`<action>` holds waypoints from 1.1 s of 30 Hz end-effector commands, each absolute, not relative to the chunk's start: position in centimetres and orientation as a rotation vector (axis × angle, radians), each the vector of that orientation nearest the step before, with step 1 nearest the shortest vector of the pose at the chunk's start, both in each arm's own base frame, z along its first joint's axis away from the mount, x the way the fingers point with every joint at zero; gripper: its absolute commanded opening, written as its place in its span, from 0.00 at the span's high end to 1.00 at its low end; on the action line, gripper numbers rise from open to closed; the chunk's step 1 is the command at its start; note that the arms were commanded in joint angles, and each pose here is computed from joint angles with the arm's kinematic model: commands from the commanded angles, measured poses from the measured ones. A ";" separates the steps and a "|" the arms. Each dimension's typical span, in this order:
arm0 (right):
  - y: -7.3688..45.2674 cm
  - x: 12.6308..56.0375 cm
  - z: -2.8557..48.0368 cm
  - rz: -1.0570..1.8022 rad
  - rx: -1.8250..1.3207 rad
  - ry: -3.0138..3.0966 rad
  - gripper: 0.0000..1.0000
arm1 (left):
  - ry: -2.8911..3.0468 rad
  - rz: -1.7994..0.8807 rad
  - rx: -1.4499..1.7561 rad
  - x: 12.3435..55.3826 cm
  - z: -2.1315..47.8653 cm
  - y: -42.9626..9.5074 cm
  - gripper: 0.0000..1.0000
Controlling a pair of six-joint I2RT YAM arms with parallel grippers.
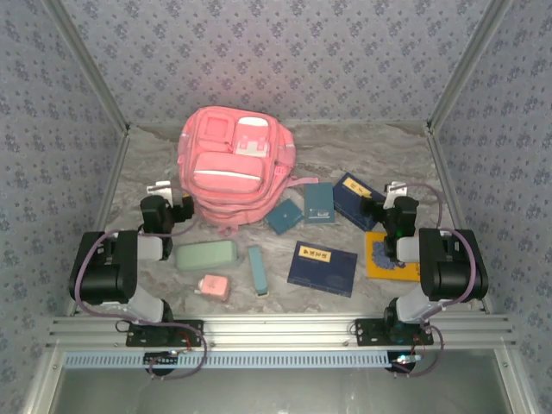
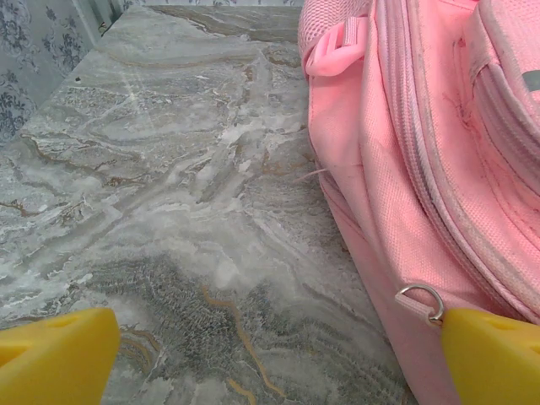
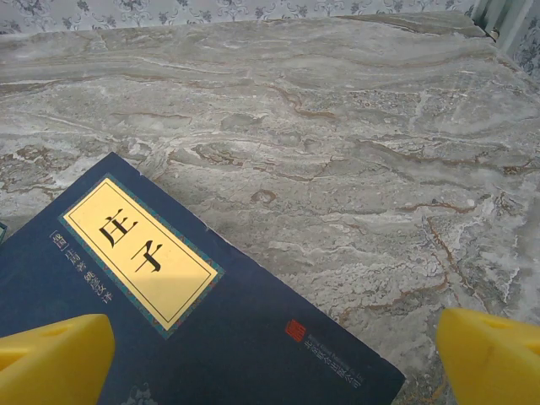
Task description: Pack the student bag
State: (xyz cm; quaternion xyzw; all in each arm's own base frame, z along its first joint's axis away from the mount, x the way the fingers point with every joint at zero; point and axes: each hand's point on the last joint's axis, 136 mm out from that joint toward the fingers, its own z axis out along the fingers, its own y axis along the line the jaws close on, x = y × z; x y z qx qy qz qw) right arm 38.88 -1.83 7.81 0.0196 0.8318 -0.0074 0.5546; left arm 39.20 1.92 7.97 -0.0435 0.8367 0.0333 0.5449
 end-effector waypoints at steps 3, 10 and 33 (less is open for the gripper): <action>-1.8 39.4 8.5 -0.012 0.046 1.950 0.00 | 1.951 0.070 -0.092 39.8 9.0 1.8 0.02; -1.7 39.3 8.5 -0.024 0.044 1.950 0.00 | 1.963 0.032 -0.048 39.8 8.9 1.1 0.02; -0.5 36.8 16.4 -0.081 0.041 1.784 0.00 | 1.841 0.051 -0.105 37.0 20.1 0.4 0.02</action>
